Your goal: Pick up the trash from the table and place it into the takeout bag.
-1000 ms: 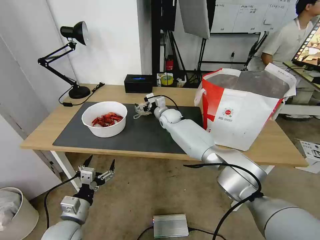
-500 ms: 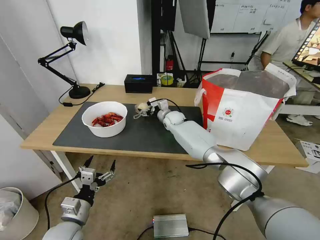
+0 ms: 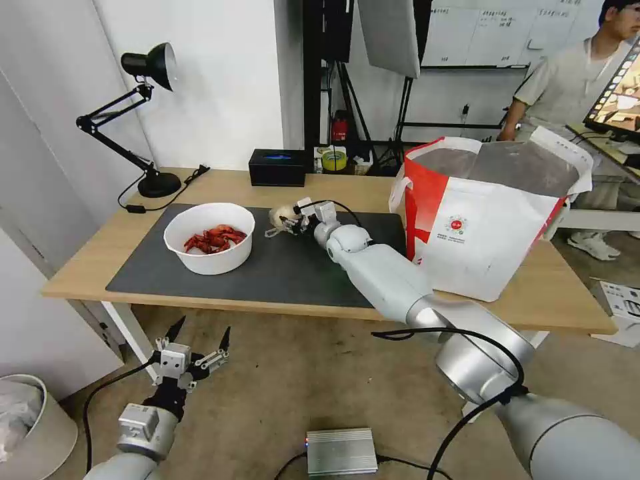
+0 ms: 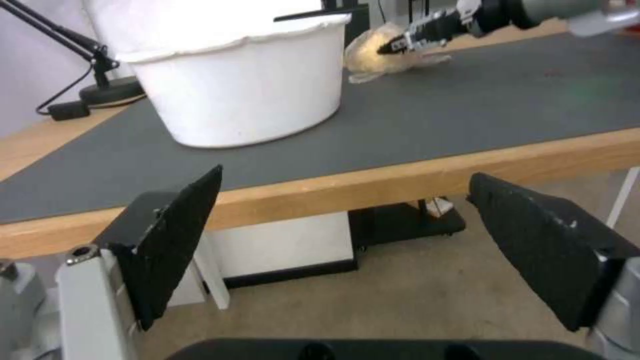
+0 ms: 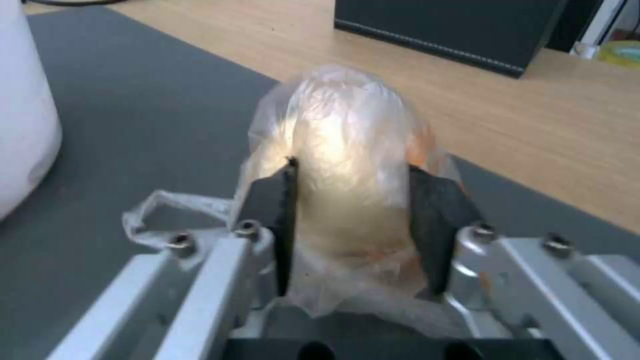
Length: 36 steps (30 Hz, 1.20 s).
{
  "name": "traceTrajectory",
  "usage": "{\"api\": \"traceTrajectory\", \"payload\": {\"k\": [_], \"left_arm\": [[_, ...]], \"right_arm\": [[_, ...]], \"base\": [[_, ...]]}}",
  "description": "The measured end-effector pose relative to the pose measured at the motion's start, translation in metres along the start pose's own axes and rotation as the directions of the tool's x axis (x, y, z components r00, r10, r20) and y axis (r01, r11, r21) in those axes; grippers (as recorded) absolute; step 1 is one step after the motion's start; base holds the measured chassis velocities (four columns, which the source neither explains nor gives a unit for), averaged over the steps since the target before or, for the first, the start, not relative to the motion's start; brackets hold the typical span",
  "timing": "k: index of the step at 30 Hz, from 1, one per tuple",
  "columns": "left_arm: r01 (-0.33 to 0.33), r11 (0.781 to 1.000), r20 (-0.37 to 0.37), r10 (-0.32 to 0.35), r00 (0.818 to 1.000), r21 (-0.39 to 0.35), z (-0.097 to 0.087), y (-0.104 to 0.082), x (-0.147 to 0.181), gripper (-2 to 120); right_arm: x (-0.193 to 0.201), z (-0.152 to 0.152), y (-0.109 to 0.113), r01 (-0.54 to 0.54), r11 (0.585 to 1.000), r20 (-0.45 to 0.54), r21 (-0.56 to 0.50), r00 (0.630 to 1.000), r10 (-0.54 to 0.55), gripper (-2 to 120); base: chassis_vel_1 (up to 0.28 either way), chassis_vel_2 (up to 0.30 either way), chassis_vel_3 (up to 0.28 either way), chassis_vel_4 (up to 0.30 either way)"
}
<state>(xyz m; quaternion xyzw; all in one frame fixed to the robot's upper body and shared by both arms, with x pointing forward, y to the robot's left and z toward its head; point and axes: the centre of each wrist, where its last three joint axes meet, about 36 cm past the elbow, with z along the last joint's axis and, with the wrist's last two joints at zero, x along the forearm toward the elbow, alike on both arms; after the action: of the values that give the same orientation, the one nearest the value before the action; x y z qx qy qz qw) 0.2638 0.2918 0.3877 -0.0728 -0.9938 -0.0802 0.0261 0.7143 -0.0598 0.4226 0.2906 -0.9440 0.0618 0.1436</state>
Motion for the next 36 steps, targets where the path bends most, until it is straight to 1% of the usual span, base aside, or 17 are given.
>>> {"api": "traceTrajectory", "payload": {"k": [1, 4, 6, 7, 9, 15, 18, 21, 22, 25, 26, 29, 30, 32, 33, 34, 36], "left_arm": [[0.0, 1.0, 0.002, 0.0, 1.0, 0.001, -0.001, 0.0, 0.0, 100], [0.0, 1.0, 0.003, 0.0, 1.0, 0.001, -0.001, 0.0, 0.0, 100], [0.0, 1.0, 0.0, 0.0, 1.0, -0.001, -0.001, 0.0, 0.001, 100], [0.0, 1.0, 0.0, 0.0, 1.0, -0.001, -0.001, 0.0, 0.001, 100], [0.001, 1.0, -0.001, -0.001, 1.0, -0.003, -0.001, 0.001, 0.002, 100], [0.003, 1.0, 0.003, -0.003, 1.0, -0.004, -0.003, 0.002, 0.002, 100], [0.003, 1.0, 0.005, -0.003, 1.0, -0.003, -0.004, 0.001, 0.003, 100], [0.003, 1.0, 0.009, -0.003, 1.0, -0.002, -0.007, 0.0, 0.005, 100], [0.003, 1.0, 0.009, -0.003, 1.0, -0.002, -0.007, 0.0, 0.005, 100], [0.003, 1.0, 0.011, -0.003, 1.0, -0.002, -0.009, 0.0, 0.006, 100], [0.003, 1.0, 0.011, -0.003, 1.0, -0.002, -0.009, 0.0, 0.006, 100], [0.003, 1.0, 0.013, -0.003, 1.0, -0.003, -0.011, 0.0, 0.009, 100], [0.003, 1.0, 0.013, -0.003, 1.0, -0.003, -0.011, 0.0, 0.009, 100], [0.004, 1.0, 0.014, -0.004, 1.0, -0.005, -0.013, 0.0, 0.01, 100], [0.004, 1.0, 0.015, -0.004, 1.0, -0.007, -0.013, 0.001, 0.01, 100], [0.004, 1.0, 0.015, -0.004, 1.0, -0.007, -0.013, 0.001, 0.01, 100], [0.003, 1.0, 0.019, -0.003, 1.0, -0.011, -0.015, 0.002, 0.01, 100]], "right_arm": [[0.0, 0.002, 0.0, -0.001, 1.0, -0.002, -0.003, 1.0, 0.001, 28], [0.0, 0.005, 0.001, -0.003, 1.0, -0.005, -0.007, 1.0, 0.003, 21], [0.001, 0.009, 0.002, -0.004, 1.0, -0.008, -0.013, 1.0, 0.004, 10], [0.001, 0.009, 0.002, -0.004, 1.0, -0.008, -0.013, 1.0, 0.004, 10], [0.001, 0.009, 0.004, -0.008, 1.0, -0.005, -0.018, 1.0, 0.008, 0], [0.009, -0.009, 0.004, -0.011, 1.0, 0.038, -0.027, 0.999, 0.012, 0], [0.02, -0.022, 0.001, -0.014, 1.0, 0.065, -0.028, 0.998, 0.016, 0], [0.043, -0.043, -0.006, -0.02, 1.0, 0.113, -0.021, 0.993, 0.022, 0], [0.043, -0.043, -0.006, -0.02, 1.0, 0.113, -0.021, 0.993, 0.022, 0], [0.067, -0.057, -0.009, -0.027, 0.999, 0.152, -0.02, 0.988, 0.03, 0], [0.067, -0.057, -0.009, -0.027, 0.999, 0.152, -0.02, 0.988, 0.03, 0], [0.118, -0.077, -0.015, -0.074, 0.997, 0.208, -0.02, 0.975, 0.077, 0], [0.118, -0.077, -0.015, -0.074, 0.997, 0.208, -0.02, 0.975, 0.077, 0], [0.157, -0.091, -0.012, -0.122, 0.992, 0.247, -0.023, 0.961, 0.124, 0], [0.177, -0.094, -0.011, -0.142, 0.99, 0.26, -0.026, 0.955, 0.144, 0], [0.177, -0.094, -0.011, -0.142, 0.99, 0.26, -0.026, 0.955, 0.144, 0], [0.21, -0.097, -0.013, -0.172, 0.985, 0.271, -0.028, 0.947, 0.173, 0]], "base": [[0.0, 0.0, 0.0, 0.0], [0.0, 0.0, 0.0, 0.0], [0.0, 0.0, 0.0, 0.0], [0.0, 0.0, 0.0, 0.0], [0.0, 0.0, 0.0, 0.0], [0.0, 0.0, 0.0, 0.0], [0.0, 0.0, 0.0, 0.0], [0.0, 0.0, 0.0, 0.0], [0.0, 0.0, 0.0, 0.0], [0.0, 0.0, 0.0, 0.0], [0.0, 0.0, 0.0, 0.0], [0.0, 0.0, 0.0, 0.0], [0.0, 0.0, 0.0, 0.0], [0.0, 0.0, 0.0, 0.0], [0.0, 0.0, 0.0, 0.0], [0.0, 0.0, 0.0, 0.0], [0.0, 0.0, 0.0, 0.0]]}}
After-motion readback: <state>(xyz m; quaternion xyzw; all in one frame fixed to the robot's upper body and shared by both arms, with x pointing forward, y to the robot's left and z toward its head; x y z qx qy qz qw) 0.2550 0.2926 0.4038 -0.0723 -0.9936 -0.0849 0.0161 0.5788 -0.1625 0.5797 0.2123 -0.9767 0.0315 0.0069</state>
